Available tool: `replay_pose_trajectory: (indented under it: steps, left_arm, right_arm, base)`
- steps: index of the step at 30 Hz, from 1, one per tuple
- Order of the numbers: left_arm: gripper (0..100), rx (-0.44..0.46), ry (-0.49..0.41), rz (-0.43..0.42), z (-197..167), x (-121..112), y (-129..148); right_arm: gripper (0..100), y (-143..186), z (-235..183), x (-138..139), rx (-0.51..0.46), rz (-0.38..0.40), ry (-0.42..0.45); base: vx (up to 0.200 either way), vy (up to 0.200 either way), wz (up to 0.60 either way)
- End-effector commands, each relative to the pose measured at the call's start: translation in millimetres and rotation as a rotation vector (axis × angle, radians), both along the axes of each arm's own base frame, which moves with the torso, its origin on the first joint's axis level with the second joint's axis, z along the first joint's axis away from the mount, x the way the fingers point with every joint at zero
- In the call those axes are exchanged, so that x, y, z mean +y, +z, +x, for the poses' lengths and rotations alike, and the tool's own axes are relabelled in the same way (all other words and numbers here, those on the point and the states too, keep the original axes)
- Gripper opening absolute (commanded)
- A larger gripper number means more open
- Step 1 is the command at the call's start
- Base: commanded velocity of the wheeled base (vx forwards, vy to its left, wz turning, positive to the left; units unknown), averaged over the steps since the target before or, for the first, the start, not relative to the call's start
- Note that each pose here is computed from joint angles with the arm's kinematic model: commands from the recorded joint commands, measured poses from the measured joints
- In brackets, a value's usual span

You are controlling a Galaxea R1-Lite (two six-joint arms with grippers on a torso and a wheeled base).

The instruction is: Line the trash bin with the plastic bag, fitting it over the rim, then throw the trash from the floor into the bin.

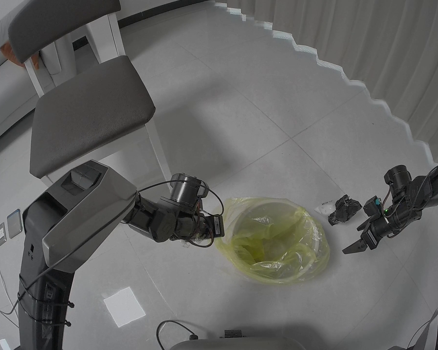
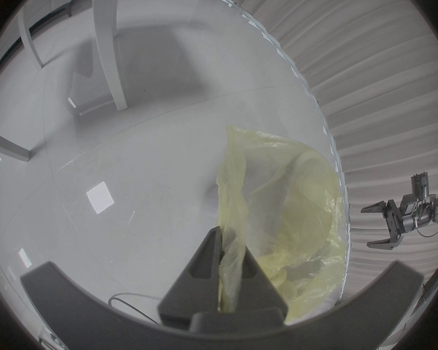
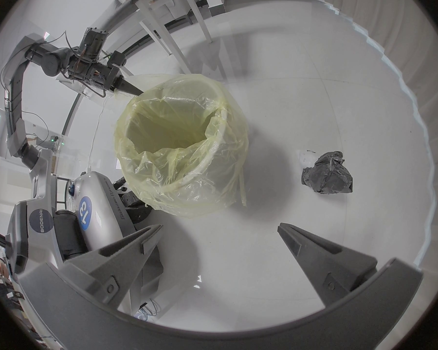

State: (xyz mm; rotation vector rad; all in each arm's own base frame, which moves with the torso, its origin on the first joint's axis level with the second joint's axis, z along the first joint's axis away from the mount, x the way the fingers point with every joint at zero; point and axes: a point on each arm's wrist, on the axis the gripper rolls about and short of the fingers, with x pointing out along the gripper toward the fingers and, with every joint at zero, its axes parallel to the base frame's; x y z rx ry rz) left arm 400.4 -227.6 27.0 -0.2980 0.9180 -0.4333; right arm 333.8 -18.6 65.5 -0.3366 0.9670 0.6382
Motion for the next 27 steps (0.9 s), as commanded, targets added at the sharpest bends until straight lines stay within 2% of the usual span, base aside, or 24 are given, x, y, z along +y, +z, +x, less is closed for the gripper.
replay_pose_trajectory:
  steps: [1,11,27]
  left_arm:
    - [0,0.010,-0.015,0.008,0,-7,-10]
    - [0,-0.001,-0.089,0.069,0,-13,-30]
    - [0,-0.015,-0.092,0.063,-3,-21,-24]
  right_arm:
    - [100,-9,6,0,0.021,0.001,0.000]
    - [100,-25,18,-4,0.045,0.003,-0.006]
    - [100,-35,40,0,0.030,0.003,0.007]
  base:
    - [0.000,0.000,0.00]
    - [0.000,0.000,0.00]
    - [0.000,0.000,0.00]
